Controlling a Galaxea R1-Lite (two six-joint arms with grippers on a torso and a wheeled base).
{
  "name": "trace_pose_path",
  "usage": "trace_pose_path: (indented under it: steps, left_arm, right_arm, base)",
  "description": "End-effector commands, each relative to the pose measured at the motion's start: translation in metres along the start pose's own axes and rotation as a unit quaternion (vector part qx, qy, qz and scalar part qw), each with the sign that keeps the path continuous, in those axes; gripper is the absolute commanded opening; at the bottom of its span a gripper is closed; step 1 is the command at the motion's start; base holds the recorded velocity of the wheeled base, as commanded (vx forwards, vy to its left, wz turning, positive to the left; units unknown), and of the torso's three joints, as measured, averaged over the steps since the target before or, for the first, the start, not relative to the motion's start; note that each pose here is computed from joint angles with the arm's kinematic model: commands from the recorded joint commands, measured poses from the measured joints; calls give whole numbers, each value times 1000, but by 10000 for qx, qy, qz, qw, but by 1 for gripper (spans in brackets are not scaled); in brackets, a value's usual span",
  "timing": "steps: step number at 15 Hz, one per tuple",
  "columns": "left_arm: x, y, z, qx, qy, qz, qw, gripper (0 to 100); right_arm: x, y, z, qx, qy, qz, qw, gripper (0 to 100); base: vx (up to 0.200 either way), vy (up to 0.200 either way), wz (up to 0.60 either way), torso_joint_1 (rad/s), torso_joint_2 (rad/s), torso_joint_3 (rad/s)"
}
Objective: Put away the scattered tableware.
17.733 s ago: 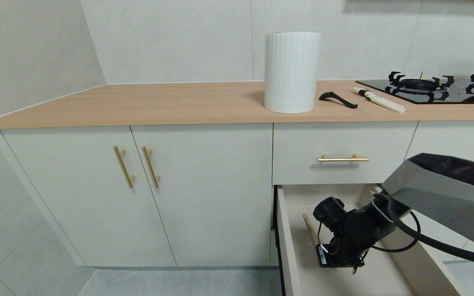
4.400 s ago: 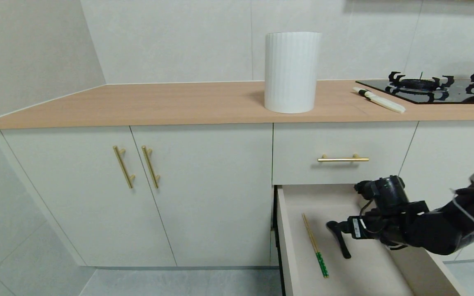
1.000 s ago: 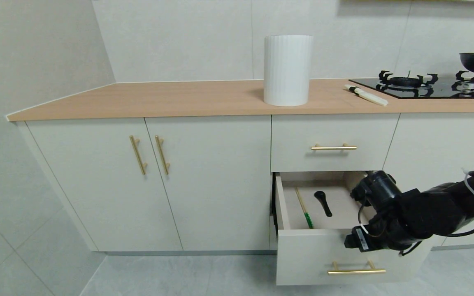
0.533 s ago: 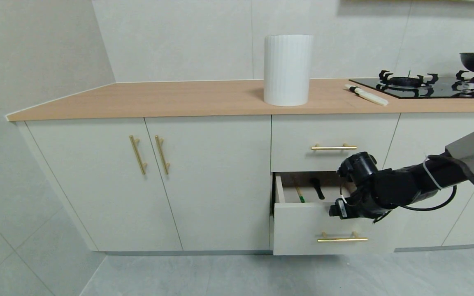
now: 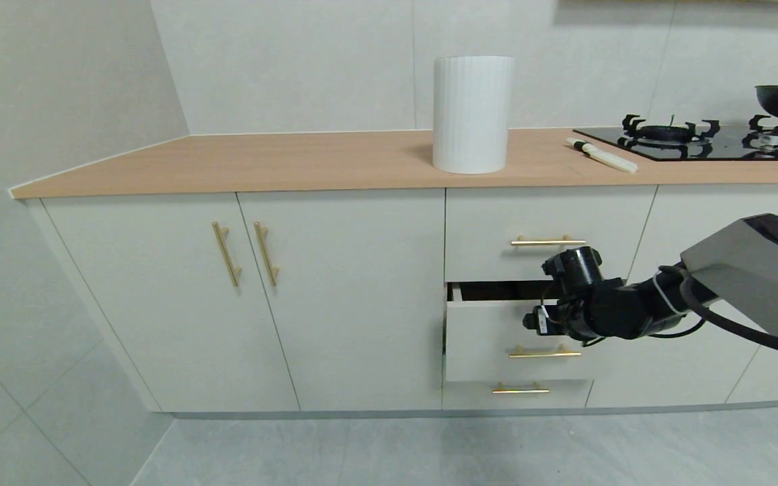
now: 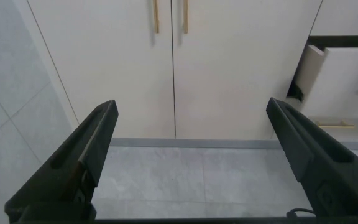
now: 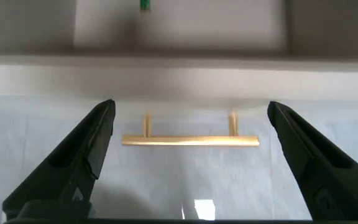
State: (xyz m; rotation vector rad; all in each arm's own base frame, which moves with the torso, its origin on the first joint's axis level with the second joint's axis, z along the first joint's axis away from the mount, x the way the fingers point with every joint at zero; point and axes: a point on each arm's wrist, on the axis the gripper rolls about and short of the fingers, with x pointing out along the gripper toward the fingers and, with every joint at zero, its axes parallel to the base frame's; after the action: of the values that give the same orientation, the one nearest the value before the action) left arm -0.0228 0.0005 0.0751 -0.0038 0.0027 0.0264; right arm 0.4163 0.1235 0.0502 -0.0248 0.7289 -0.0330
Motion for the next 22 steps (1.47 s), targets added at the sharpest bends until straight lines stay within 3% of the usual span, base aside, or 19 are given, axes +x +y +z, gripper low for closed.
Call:
trace_pose_path:
  steps: [1,6,13,22]
  left_arm:
    - [0,0,0,-4,1,6,10000,100]
    - [0,0,0,-4,2,-2,10000,100]
    - [0,0,0,-4,2,-2,10000,100]
    - [0,0,0,-4,1,6,10000,100]
  right_arm:
    - [18,4,-5,47,-23,-21,10000,100]
    - [51,11,-13,218,-734,-90,9970,100]
    - [81,-10,3,828,-1045,-351,9905,100]
    - [93,-18,19,1337,-1341,-350,9813,100]
  base:
    - [0,0,0,0,0,0]
    - [0,0,0,0,0,0]
    - [0,0,0,0,0,0]
    - [0,0,0,0,0,0]
